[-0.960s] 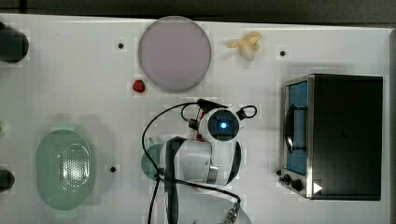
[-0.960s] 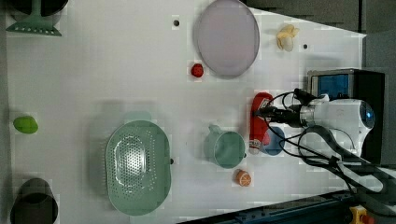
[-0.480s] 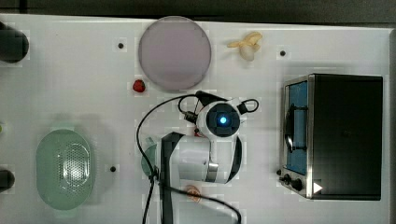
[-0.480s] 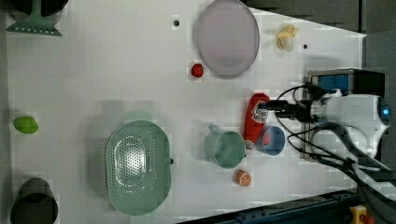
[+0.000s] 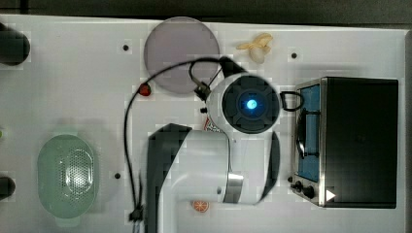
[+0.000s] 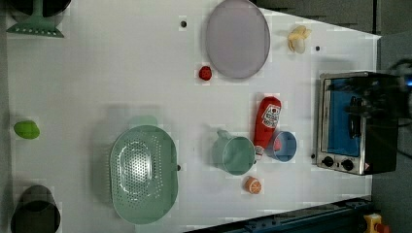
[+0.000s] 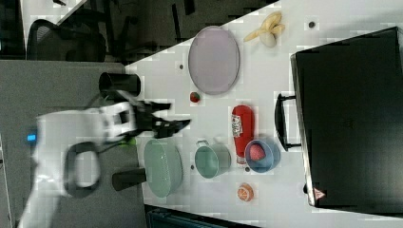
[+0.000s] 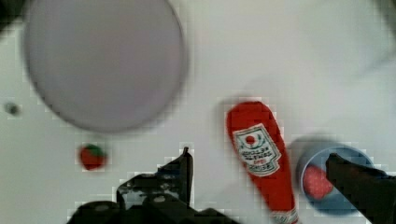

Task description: Pick ketchup from plate and place it on table.

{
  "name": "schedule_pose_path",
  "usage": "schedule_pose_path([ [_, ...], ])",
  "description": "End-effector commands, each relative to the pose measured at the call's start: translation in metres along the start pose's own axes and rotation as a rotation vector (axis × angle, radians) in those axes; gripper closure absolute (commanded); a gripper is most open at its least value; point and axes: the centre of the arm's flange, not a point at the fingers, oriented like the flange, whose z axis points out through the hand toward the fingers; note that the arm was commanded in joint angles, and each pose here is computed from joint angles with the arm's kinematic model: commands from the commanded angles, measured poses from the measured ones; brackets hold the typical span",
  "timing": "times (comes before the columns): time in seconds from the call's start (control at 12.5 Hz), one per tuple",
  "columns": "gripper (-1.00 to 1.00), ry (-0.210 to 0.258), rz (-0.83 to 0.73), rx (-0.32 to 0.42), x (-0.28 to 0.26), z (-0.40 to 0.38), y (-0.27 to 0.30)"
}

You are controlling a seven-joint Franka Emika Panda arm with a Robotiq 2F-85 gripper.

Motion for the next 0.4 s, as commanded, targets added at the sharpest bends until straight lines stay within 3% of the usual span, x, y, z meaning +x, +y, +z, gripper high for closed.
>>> schedule_pose_path([
  [0.08,-1.00,-0.012,0.187,-0.006,-0.003,-0.055,-0.013],
  [0.24,-1.00,-0.045,0.190,-0.034,-0.007,-0.086,-0.010],
  [0.4,-1.00,-0.034,0.224,-0.041,-0.004,-0.111,-0.009],
])
